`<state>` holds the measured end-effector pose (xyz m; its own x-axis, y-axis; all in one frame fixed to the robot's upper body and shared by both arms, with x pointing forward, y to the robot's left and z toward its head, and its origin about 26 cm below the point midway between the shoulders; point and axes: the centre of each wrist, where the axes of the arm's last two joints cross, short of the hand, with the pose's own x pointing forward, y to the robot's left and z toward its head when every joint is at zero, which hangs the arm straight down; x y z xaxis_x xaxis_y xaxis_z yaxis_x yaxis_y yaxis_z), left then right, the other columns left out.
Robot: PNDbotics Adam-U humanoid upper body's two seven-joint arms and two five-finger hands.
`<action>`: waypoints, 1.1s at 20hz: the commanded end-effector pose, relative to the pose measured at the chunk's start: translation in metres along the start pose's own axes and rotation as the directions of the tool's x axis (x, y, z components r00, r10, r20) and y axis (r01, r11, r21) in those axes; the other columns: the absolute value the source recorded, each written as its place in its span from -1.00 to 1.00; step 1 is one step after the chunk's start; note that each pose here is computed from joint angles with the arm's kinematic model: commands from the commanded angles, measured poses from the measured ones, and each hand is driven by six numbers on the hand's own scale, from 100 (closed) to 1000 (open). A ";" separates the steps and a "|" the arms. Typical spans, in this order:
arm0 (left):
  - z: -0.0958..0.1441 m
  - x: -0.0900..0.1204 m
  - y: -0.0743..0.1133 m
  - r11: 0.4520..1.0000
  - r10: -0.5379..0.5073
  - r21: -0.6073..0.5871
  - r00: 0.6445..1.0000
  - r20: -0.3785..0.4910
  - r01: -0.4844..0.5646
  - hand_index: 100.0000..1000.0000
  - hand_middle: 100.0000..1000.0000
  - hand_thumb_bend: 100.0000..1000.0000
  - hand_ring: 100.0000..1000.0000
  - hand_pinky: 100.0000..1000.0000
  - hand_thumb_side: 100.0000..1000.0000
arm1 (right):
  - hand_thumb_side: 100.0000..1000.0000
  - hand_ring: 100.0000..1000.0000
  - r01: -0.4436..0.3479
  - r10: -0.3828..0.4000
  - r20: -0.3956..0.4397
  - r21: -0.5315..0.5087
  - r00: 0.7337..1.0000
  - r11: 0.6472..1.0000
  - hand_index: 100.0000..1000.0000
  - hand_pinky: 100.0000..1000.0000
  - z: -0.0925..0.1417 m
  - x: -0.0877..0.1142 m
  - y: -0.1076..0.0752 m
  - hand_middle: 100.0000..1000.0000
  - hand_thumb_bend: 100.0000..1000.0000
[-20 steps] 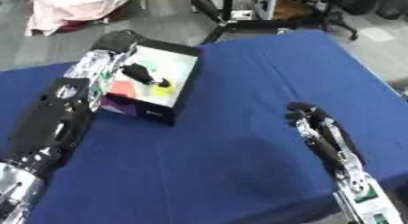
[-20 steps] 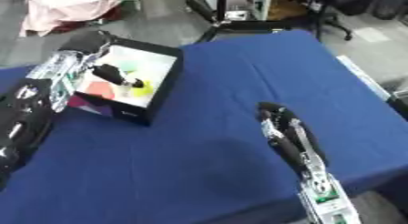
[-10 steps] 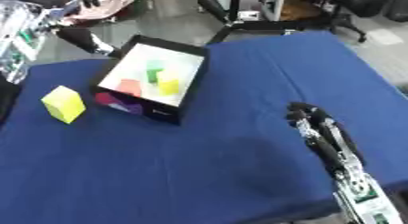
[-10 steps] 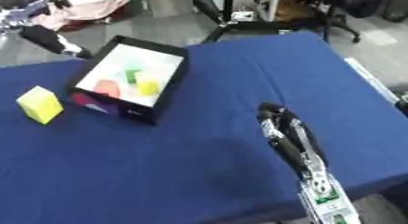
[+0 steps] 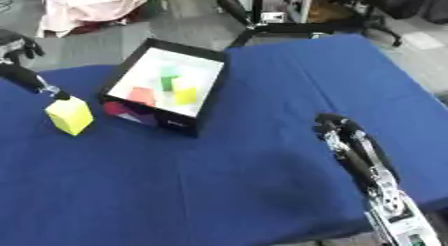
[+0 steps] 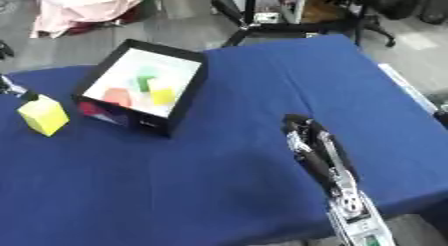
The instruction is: Pick up objects on the table and place them in the box.
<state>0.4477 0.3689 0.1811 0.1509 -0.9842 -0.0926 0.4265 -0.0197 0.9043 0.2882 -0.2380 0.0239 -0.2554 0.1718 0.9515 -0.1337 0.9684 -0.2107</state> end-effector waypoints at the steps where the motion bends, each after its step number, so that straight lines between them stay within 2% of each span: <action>1: -0.007 -0.011 -0.006 0.999 0.042 0.022 0.997 -0.064 -0.041 0.68 0.42 0.61 0.29 0.48 -0.08 | 0.13 0.50 -0.023 0.023 0.018 -0.004 1.000 1.000 0.56 0.55 -0.003 0.005 -0.006 0.46 -1.00; 5: -0.019 -0.008 -0.029 0.995 0.102 0.031 0.991 -0.081 -0.100 0.64 0.38 0.64 0.25 0.46 -0.09 | 0.13 0.50 -0.021 0.021 0.019 -0.006 1.000 1.000 0.56 0.55 -0.003 0.005 -0.006 0.46 -1.00; 10: -0.028 0.003 -0.048 0.985 0.168 0.052 0.983 -0.071 -0.165 0.62 0.34 0.65 0.22 0.44 -0.10 | 0.14 0.50 -0.018 0.018 0.019 -0.004 1.000 1.000 0.56 0.55 -0.003 0.005 -0.005 0.46 -1.00; 16: -0.037 0.017 -0.067 0.971 0.221 0.109 0.971 -0.093 -0.211 0.51 0.20 0.54 0.11 0.38 -0.17 | 0.14 0.50 -0.013 0.013 0.022 -0.003 1.000 1.000 0.56 0.55 -0.004 0.006 -0.004 0.46 -1.00; 19: -0.040 0.023 -0.073 0.963 0.244 0.138 0.966 -0.087 -0.231 0.38 0.06 0.28 -0.01 0.32 -0.26 | 0.14 0.50 -0.012 0.012 0.022 -0.002 1.000 1.000 0.56 0.55 -0.004 0.006 -0.004 0.46 -1.00; 20: -0.040 0.024 -0.074 0.961 0.248 0.148 0.965 -0.084 -0.234 0.32 -0.02 0.12 -0.07 0.29 -0.30 | 0.14 0.50 -0.012 0.012 0.023 -0.002 1.000 1.000 0.56 0.55 -0.004 0.006 -0.004 0.46 -1.00; 21: -0.040 0.025 -0.074 0.958 0.252 0.162 0.964 -0.083 -0.237 0.19 -0.16 -0.06 -0.19 0.22 -0.38 | 0.14 0.50 -0.012 0.012 0.023 -0.003 1.000 1.000 0.56 0.55 -0.004 0.006 -0.004 0.46 -1.00; 22: -0.040 0.026 -0.072 0.952 0.260 0.188 0.962 -0.081 -0.241 0.10 -0.26 -0.14 -0.26 0.18 -0.44 | 0.14 0.50 -0.011 0.011 0.023 -0.003 1.000 1.000 0.56 0.55 -0.005 0.006 -0.004 0.46 -1.00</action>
<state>0.4528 0.3471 0.0823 0.3232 -0.9409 0.1012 0.2569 0.1901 0.9476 0.2884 -0.2378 0.0242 -0.2561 0.1712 0.9514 -0.1340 0.9684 -0.2104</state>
